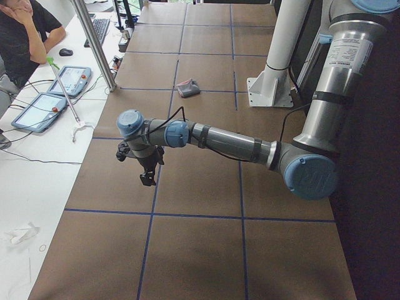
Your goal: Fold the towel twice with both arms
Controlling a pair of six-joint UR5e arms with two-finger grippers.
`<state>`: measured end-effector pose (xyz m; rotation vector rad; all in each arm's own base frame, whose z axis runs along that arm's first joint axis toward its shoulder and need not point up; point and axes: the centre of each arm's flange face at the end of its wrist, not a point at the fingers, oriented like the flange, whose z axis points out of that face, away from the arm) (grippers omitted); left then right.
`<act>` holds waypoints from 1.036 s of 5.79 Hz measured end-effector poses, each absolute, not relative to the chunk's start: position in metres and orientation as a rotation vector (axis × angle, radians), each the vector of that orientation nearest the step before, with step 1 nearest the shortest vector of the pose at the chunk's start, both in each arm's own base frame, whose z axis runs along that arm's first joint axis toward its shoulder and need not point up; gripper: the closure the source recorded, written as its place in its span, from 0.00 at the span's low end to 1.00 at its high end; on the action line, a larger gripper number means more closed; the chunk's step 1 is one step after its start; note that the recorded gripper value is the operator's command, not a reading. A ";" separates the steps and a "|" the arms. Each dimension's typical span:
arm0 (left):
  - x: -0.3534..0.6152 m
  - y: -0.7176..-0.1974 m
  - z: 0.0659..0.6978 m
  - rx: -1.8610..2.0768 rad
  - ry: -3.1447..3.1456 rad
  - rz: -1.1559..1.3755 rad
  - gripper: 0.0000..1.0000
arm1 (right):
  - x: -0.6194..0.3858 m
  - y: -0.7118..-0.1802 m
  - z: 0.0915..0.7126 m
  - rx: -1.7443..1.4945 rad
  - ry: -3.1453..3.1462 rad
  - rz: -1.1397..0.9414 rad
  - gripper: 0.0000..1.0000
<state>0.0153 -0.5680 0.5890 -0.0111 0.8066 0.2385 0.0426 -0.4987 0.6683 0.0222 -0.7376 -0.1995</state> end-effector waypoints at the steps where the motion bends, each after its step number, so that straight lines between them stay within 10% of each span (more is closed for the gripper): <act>1: 0.008 -0.552 0.616 -0.016 0.808 0.240 0.00 | 0.044 -0.476 0.688 0.029 -0.735 -0.198 0.00; 6: -0.032 -0.486 0.698 0.010 0.837 0.204 0.00 | 0.046 -0.467 0.688 0.045 -0.732 -0.162 0.00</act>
